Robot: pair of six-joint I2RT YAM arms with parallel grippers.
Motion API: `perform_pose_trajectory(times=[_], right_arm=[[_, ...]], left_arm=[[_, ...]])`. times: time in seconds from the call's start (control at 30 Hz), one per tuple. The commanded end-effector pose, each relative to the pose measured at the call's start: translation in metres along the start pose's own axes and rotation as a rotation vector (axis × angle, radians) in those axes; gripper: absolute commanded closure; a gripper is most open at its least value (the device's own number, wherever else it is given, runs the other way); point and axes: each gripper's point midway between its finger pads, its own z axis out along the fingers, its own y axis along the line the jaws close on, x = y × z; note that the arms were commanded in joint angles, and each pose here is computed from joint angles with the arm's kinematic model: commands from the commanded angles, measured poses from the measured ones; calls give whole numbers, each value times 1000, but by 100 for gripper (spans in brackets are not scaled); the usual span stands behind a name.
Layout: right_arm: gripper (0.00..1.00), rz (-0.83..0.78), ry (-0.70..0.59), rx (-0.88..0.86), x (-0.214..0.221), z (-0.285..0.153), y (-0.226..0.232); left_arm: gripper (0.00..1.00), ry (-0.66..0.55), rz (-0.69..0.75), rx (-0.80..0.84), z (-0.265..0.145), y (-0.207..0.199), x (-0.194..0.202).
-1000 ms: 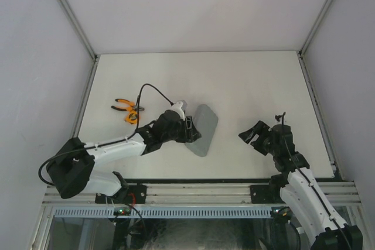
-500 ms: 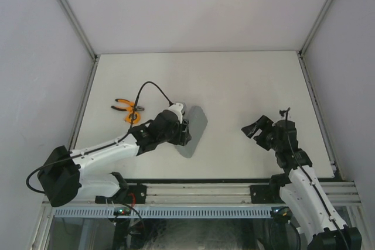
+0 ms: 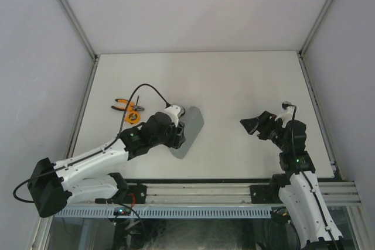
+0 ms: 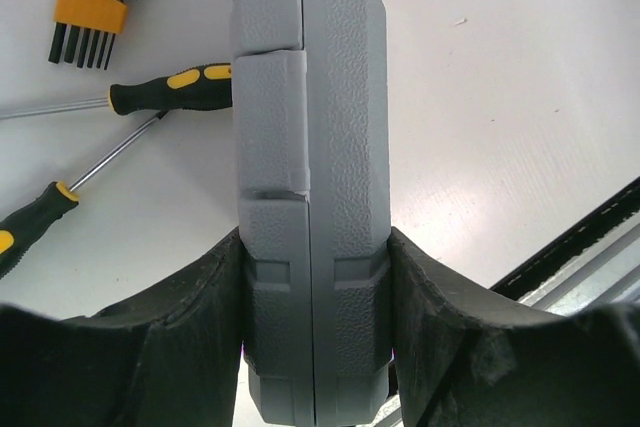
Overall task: Sort the tools into containers
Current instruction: Open the storage box at the center of the board.
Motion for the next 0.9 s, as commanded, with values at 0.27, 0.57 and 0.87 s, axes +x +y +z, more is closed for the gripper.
perform_pose_trajectory(times=[0.27, 0.57, 0.87], right_arm=[[21, -302, -253, -379, -67, -31, 101], [20, -656, -257, -506, -47, -33, 132], [19, -903, -149, -679, -16, -30, 179]], left_arm=[[100, -318, -5, 91, -40, -14, -61], [100, -419, 87, 92, -50, -7, -66], [100, -460, 226, 157, -60, -17, -69]])
